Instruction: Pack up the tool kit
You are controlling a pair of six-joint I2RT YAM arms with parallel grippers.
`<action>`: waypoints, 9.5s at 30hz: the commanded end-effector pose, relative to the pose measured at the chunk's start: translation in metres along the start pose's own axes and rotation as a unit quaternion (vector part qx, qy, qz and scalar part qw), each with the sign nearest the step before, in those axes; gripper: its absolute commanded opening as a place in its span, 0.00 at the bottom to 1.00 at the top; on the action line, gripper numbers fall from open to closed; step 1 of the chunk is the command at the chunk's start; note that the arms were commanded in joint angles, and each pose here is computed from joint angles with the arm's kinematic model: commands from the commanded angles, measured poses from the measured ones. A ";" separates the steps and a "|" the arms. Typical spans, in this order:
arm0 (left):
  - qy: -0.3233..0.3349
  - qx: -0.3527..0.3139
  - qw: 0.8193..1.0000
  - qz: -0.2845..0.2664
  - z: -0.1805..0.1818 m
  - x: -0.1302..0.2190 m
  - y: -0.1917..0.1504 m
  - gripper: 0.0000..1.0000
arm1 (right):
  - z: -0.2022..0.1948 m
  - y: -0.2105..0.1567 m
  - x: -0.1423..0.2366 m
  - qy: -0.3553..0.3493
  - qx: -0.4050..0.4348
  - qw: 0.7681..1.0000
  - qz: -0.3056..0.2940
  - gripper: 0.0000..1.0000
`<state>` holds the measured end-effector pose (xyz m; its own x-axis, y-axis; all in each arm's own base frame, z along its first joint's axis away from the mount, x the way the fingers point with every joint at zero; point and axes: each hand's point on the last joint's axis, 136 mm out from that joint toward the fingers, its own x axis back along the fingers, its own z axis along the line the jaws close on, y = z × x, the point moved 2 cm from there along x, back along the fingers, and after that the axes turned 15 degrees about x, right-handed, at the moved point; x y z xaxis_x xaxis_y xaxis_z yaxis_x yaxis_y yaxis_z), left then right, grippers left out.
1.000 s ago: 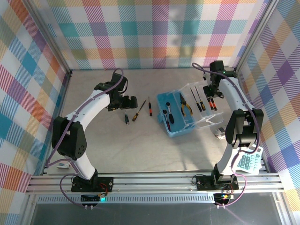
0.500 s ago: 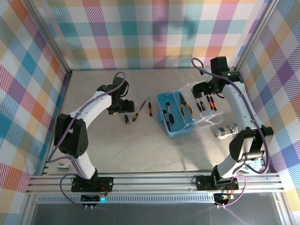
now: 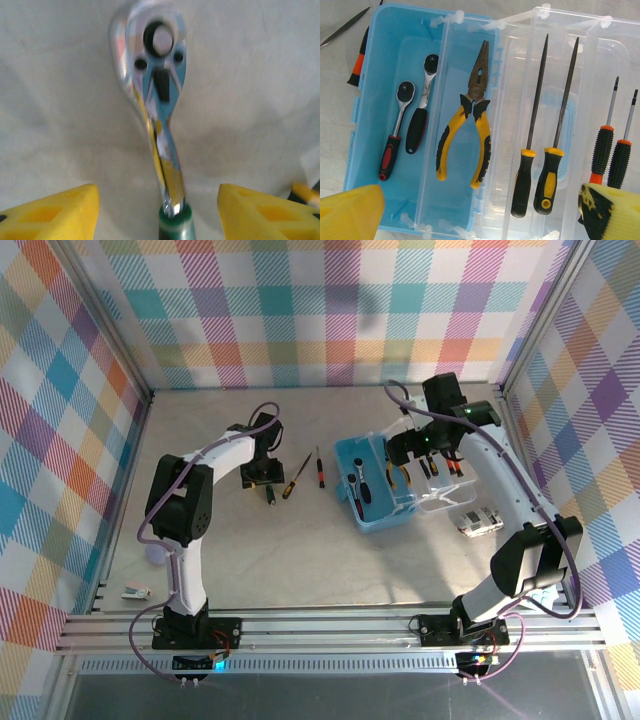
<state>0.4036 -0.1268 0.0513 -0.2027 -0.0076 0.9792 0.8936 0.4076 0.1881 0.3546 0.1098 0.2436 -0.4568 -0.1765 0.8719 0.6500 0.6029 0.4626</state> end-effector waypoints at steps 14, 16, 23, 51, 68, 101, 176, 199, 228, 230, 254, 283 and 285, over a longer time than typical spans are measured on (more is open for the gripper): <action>-0.012 -0.002 1.000 0.006 -0.006 -0.021 0.007 0.00 | 0.018 0.004 0.008 0.036 0.005 0.999 -0.008 0.99; -0.025 -0.005 1.000 0.005 -0.007 -0.010 0.005 0.00 | 0.023 0.008 0.012 0.050 0.004 0.999 -0.019 0.99; -0.171 0.005 0.985 0.001 -0.034 0.075 0.002 0.00 | 0.050 0.024 0.033 0.125 -0.002 0.989 -0.081 0.99; -0.546 0.012 0.838 -0.021 -0.140 0.279 -0.051 0.00 | 0.171 0.105 0.012 0.292 -0.057 0.936 -0.190 0.80; -0.498 -0.003 0.867 -0.016 -0.140 0.248 -0.058 0.47 | 0.157 0.096 0.005 0.258 -0.106 0.947 -0.161 0.00; -0.141 -0.029 0.989 -0.023 -0.037 0.089 -0.035 1.00 | 0.075 0.005 -0.114 -0.003 -0.031 0.990 0.138 0.26; -0.552 -0.153 0.816 0.079 -0.164 0.252 -0.123 0.00 | 0.098 0.112 0.003 0.273 -0.213 0.923 -0.168 0.56; -0.448 -0.124 0.885 0.016 -0.111 0.226 -0.077 0.94 | 0.011 0.044 0.030 0.190 -0.232 0.938 -0.175 0.00; -0.164 -0.099 0.981 0.003 -0.075 0.086 -0.039 0.98 | -0.062 -0.008 -0.062 0.016 -0.082 0.996 0.025 0.04; -0.165 -0.100 0.981 0.004 -0.077 0.085 -0.038 0.98 | -0.060 -0.008 -0.064 0.020 -0.080 0.996 0.027 0.07; -0.129 -0.116 0.984 0.038 -0.122 0.008 -0.065 0.90 | -0.026 0.009 0.024 0.029 -0.099 0.993 -0.052 0.67; 0.069 -0.131 0.989 0.003 -0.065 -0.036 -0.052 0.00 | -0.012 0.019 0.044 0.056 -0.101 0.990 -0.084 0.65; 0.065 -0.133 0.989 -0.001 -0.064 -0.029 -0.051 0.00 | -0.008 0.020 0.047 0.064 -0.102 0.988 -0.091 0.66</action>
<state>0.4176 -0.2390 0.0443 -0.2840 0.0019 0.9588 0.9423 0.1856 0.2788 0.3647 0.0993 0.2830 -0.5071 -0.3239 0.7987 0.6907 0.4016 0.6014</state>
